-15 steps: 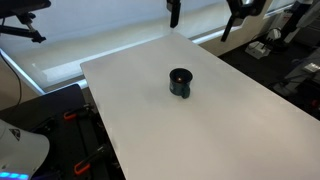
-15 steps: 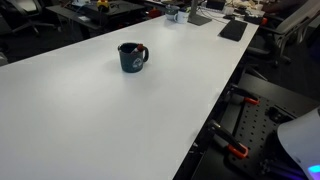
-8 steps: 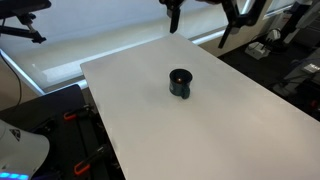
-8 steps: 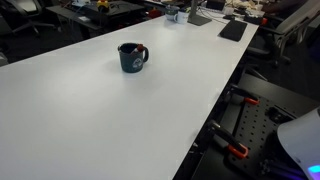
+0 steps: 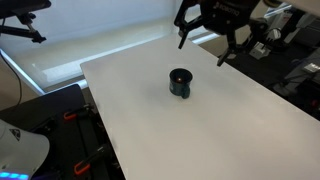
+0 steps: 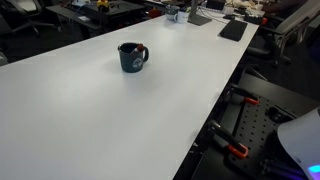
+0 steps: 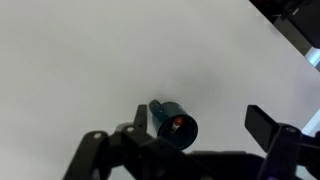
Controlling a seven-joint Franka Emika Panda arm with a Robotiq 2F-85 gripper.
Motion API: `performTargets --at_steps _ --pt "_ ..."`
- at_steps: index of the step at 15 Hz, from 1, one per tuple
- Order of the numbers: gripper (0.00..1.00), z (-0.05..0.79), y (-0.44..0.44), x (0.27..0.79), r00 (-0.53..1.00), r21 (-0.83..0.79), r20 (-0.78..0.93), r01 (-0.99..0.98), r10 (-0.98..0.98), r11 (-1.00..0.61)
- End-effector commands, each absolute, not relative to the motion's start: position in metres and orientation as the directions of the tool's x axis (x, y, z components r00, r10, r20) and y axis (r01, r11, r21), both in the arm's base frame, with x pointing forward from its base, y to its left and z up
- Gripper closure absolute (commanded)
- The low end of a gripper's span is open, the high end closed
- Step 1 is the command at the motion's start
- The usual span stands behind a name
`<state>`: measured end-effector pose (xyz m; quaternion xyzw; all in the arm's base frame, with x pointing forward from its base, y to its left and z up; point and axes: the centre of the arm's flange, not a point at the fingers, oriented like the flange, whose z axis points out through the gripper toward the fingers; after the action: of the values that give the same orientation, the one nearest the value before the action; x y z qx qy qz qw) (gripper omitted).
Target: Remove the marker from the cup
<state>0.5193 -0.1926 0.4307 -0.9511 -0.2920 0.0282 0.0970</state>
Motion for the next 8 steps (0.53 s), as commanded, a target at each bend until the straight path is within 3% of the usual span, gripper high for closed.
performTargets --at_steps 1,8 --pt "0.00 0.428 -0.193 0.523 0.825 -0.204 -0.001 0.553 0.565 -0.808" --pt "0.00 0.430 -0.191 0.538 0.807 -0.211 -0.013 0.575 0.591 -0.790"
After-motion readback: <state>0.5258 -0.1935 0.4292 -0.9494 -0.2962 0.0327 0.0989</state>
